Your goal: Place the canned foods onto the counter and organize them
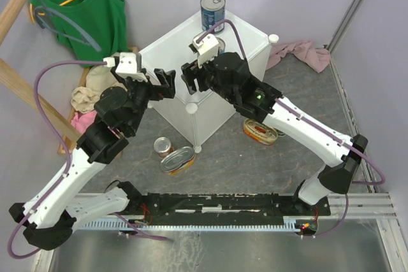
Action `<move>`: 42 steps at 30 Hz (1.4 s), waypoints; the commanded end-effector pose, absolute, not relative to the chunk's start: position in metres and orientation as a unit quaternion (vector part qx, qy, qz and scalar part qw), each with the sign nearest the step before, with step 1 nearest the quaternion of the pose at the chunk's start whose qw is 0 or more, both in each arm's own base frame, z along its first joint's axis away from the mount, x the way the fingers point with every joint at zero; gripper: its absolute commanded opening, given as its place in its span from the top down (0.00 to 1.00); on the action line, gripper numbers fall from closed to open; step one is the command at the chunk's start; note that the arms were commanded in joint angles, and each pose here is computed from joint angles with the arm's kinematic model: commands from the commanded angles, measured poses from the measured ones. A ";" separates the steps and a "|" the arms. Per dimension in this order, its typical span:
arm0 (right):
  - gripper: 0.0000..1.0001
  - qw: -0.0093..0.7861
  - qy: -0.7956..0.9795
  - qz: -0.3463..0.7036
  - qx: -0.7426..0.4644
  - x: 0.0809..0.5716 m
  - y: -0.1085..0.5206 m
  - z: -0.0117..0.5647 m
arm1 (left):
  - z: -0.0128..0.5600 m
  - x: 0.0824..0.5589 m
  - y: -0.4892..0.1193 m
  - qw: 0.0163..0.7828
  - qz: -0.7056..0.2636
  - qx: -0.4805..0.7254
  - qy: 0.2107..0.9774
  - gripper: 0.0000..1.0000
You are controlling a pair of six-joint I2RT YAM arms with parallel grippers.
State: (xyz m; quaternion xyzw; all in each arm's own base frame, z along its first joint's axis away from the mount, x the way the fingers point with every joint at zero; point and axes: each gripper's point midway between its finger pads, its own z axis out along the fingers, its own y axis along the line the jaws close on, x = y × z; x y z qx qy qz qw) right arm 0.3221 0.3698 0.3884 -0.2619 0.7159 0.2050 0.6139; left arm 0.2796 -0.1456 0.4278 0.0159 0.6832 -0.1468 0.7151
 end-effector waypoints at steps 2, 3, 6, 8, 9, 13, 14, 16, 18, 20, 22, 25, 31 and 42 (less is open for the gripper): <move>0.23 0.644 0.702 0.204 -0.224 0.348 0.340 0.417 | 0.431 0.283 -0.147 0.718 -0.159 -0.004 0.677 0.00; 0.23 0.644 0.703 0.205 -0.220 0.353 0.337 0.415 | 0.430 0.284 -0.148 0.718 -0.160 -0.005 0.677 0.00; 0.23 0.643 0.707 0.202 -0.215 0.364 0.329 0.412 | 0.428 0.285 -0.152 0.715 -0.163 -0.003 0.679 0.00; 0.23 0.644 0.708 0.197 -0.211 0.371 0.322 0.411 | 0.426 0.286 -0.153 0.714 -0.164 -0.003 0.681 0.00; 0.23 0.645 0.708 0.196 -0.209 0.374 0.319 0.411 | 0.427 0.287 -0.154 0.714 -0.165 -0.002 0.681 0.00; 0.23 0.645 0.711 0.189 -0.204 0.387 0.309 0.409 | 0.426 0.287 -0.156 0.712 -0.168 -0.002 0.681 0.00; 0.23 0.646 0.711 0.188 -0.203 0.390 0.307 0.408 | 0.426 0.287 -0.155 0.712 -0.168 -0.002 0.682 0.00; 0.23 0.646 0.713 0.185 -0.202 0.396 0.302 0.406 | 0.426 0.287 -0.156 0.712 -0.169 -0.001 0.682 0.00; 0.23 0.647 0.713 0.181 -0.202 0.402 0.300 0.405 | 0.425 0.287 -0.156 0.711 -0.169 -0.002 0.683 0.00; 0.23 0.647 0.714 0.177 -0.200 0.408 0.296 0.403 | 0.424 0.287 -0.157 0.710 -0.169 -0.001 0.684 0.00; 0.23 0.647 0.716 0.171 -0.198 0.415 0.292 0.401 | 0.424 0.287 -0.156 0.710 -0.170 -0.002 0.683 0.00; 0.23 0.647 0.720 0.164 -0.192 0.425 0.287 0.398 | 0.423 0.286 -0.156 0.710 -0.169 -0.002 0.684 0.00; 0.23 0.650 0.723 0.154 -0.177 0.443 0.276 0.395 | 0.421 0.286 -0.155 0.709 -0.166 -0.001 0.685 0.00; 0.22 0.656 0.725 0.142 -0.155 0.466 0.261 0.397 | 0.417 0.286 -0.153 0.708 -0.159 0.003 0.688 0.00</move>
